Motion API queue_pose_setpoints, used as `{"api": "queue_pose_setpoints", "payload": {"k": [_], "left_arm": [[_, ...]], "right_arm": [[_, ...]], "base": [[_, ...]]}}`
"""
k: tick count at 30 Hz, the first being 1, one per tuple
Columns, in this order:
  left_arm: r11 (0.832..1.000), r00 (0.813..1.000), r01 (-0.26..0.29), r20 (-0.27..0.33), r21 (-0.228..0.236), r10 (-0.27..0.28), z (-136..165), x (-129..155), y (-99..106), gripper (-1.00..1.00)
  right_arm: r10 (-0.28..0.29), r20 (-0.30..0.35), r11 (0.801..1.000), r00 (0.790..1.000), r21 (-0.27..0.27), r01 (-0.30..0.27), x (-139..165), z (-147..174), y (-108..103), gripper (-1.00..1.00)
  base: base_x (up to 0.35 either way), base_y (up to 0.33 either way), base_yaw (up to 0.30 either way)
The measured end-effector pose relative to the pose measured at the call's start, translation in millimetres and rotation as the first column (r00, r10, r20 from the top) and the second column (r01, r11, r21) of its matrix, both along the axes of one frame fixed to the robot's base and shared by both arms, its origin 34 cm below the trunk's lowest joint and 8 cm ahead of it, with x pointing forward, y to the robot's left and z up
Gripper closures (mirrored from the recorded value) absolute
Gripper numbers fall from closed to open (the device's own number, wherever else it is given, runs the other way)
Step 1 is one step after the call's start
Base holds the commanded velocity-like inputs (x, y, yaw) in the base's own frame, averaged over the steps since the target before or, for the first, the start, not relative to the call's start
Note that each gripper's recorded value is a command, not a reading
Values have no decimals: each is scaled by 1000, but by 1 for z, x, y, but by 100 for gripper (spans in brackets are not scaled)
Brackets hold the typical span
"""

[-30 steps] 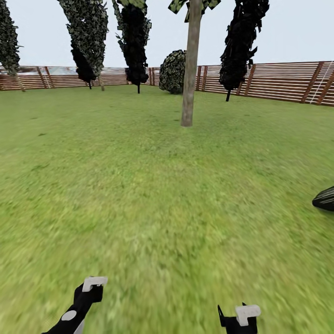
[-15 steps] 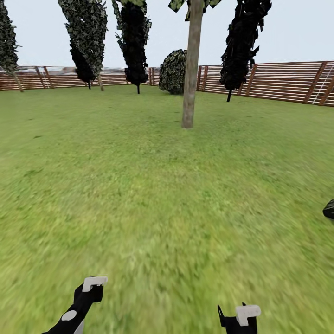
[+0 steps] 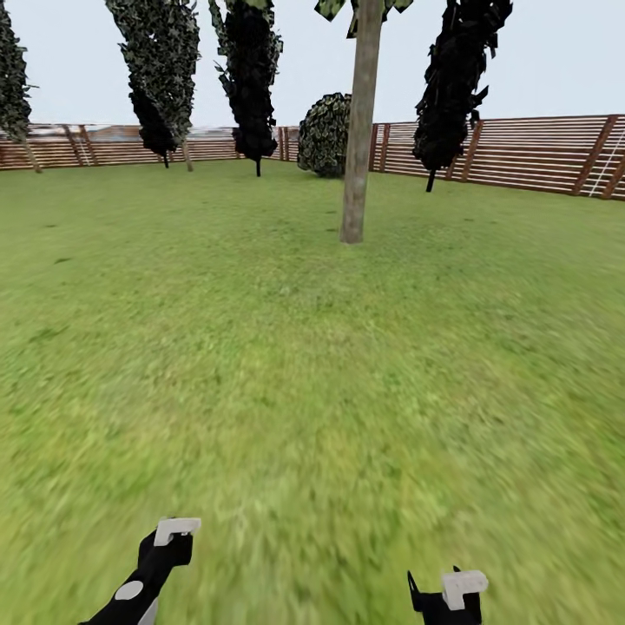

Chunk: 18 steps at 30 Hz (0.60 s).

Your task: In the garden, pick up the pesticide atomizer on the floor and spray pesticide onto both trees until each tree trunk is fully covered.

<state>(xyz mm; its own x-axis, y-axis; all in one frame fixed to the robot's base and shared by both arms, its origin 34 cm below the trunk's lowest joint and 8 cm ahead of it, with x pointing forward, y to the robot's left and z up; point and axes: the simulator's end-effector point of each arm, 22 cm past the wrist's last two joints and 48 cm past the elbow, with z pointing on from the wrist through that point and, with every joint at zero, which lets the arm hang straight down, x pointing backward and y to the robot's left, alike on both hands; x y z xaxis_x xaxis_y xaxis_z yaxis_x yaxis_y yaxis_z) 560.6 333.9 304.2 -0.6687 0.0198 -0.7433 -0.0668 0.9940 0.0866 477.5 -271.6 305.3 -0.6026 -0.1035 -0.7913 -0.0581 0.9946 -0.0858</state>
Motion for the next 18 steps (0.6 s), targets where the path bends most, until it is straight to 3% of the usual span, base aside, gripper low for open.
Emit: {"api": "queue_pose_setpoints", "payload": {"k": [18], "left_arm": [[1000, 1000, 0, 0, 0, 0, 0, 0, 0, 100]], "right_arm": [[0, 0, 1000, 1000, 0, 0, 0, 0, 0, -100]], "base": [[337, 0, 0]]}}
